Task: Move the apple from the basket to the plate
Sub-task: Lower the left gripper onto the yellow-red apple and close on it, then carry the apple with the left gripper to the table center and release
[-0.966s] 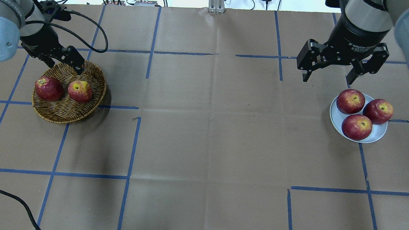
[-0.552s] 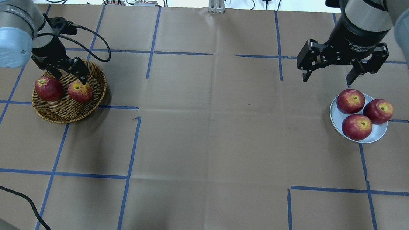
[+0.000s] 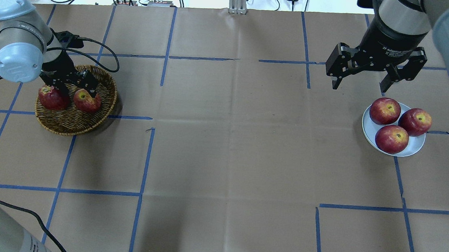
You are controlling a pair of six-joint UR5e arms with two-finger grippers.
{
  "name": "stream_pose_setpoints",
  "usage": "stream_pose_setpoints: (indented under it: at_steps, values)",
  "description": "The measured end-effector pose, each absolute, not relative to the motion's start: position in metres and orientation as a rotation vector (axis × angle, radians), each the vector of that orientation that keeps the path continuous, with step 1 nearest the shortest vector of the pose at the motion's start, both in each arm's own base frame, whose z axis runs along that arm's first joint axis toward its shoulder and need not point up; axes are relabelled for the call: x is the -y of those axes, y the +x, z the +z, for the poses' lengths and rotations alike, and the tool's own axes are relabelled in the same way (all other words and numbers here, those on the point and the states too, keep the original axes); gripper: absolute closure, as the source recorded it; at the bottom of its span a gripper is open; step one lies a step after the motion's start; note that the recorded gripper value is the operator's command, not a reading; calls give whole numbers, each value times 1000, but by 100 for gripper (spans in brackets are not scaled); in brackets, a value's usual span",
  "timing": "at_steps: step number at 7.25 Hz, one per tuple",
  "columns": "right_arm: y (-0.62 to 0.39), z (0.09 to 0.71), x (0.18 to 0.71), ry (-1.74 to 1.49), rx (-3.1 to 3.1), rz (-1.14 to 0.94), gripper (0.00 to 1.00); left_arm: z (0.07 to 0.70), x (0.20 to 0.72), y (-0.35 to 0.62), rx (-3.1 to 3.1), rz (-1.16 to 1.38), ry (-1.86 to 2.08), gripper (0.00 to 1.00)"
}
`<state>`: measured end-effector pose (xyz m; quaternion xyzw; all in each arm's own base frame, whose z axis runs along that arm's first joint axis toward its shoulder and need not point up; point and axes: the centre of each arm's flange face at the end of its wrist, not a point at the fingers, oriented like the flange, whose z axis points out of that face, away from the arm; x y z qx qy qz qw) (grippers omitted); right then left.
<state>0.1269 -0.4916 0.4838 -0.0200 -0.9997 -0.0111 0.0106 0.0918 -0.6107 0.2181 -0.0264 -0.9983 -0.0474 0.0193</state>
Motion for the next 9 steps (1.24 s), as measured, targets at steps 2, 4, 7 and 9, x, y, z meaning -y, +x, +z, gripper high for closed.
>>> stream_pose_setpoints:
  at_steps: [2, 4, 7, 9]
  values:
    - [127, 484, 492, -62, 3119, -35, 0, 210, 612, 88, 3092, -161, -16, 42]
    - [127, 484, 492, -62, 3119, -35, 0, 207, 610, 81, 3093, -184, 2, 61]
    - [127, 484, 492, -62, 3119, -34, 0, 250, 610, 52, 3107, -157, -26, 62]
    - [127, 484, 492, -62, 3120, -34, 0, 291, 605, -30, 3130, -124, -31, 60]
